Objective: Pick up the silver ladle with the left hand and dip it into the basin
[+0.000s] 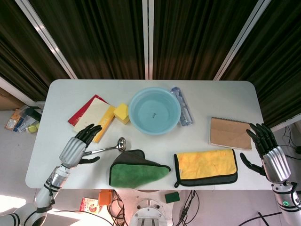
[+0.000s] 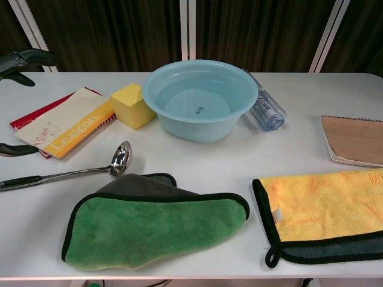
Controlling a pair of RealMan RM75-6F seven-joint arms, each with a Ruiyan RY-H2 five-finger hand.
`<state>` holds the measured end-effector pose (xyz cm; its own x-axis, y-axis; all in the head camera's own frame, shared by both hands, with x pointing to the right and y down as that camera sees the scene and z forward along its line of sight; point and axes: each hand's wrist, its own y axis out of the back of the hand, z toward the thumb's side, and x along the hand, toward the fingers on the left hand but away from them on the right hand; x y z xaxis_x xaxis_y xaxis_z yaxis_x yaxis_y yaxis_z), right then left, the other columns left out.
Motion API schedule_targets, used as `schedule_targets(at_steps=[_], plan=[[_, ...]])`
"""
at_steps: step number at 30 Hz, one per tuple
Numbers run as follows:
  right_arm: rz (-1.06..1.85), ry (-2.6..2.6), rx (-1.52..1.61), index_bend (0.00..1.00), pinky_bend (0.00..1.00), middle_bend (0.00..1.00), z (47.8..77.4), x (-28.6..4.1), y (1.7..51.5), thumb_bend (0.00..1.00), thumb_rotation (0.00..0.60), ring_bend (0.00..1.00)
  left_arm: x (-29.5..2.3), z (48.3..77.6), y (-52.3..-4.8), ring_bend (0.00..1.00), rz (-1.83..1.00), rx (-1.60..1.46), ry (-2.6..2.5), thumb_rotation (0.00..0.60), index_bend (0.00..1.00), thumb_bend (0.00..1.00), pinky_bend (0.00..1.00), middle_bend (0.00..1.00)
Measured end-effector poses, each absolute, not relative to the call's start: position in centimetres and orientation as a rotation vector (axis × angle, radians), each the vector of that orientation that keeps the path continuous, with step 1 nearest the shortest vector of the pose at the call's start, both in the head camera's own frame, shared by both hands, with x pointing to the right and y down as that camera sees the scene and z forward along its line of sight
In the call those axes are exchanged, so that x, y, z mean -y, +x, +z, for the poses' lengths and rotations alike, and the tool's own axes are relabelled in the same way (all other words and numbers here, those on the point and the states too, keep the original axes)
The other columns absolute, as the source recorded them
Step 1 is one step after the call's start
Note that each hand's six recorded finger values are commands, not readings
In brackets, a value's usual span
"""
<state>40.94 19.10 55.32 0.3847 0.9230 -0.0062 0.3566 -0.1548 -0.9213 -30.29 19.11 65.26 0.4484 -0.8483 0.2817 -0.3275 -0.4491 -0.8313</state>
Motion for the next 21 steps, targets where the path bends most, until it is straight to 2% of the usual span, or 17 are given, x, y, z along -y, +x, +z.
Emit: schedule_targets(at_steps=[8, 10, 16, 21], plan=[[0.762, -1.737, 1.125, 0.00, 0.00, 0.00, 56.1, -19.4, 40.6, 0.34, 0.600, 0.00, -19.6, 65.7, -30.4, 0.03, -0.953, -0.969, -1.994, 0.600, 0.06, 0.09, 0.20, 0.09], [0.754, -1.736, 1.125, 0.00, 0.00, 0.00, 56.0, -19.5, 40.5, 0.34, 0.600, 0.00, -19.6, 65.9, -30.6, 0.07, -0.968, -0.964, -1.987, 0.600, 0.13, 0.11, 0.22, 0.12], [0.765, -1.733, 1.122, 0.00, 0.00, 0.00, 56.1, -19.8, 40.7, 0.33, 0.600, 0.00, -19.9, 67.9, -31.7, 0.19, -1.126, -0.946, -1.958, 0.600, 0.36, 0.20, 0.35, 0.27], [0.768, -1.731, 1.126, 0.00, 0.00, 0.00, 56.2, -19.9, 40.8, 0.34, 0.600, 0.00, -21.4, 70.6, -31.8, 0.20, -1.245, -0.884, -1.984, 0.600, 0.38, 0.22, 0.36, 0.30]])
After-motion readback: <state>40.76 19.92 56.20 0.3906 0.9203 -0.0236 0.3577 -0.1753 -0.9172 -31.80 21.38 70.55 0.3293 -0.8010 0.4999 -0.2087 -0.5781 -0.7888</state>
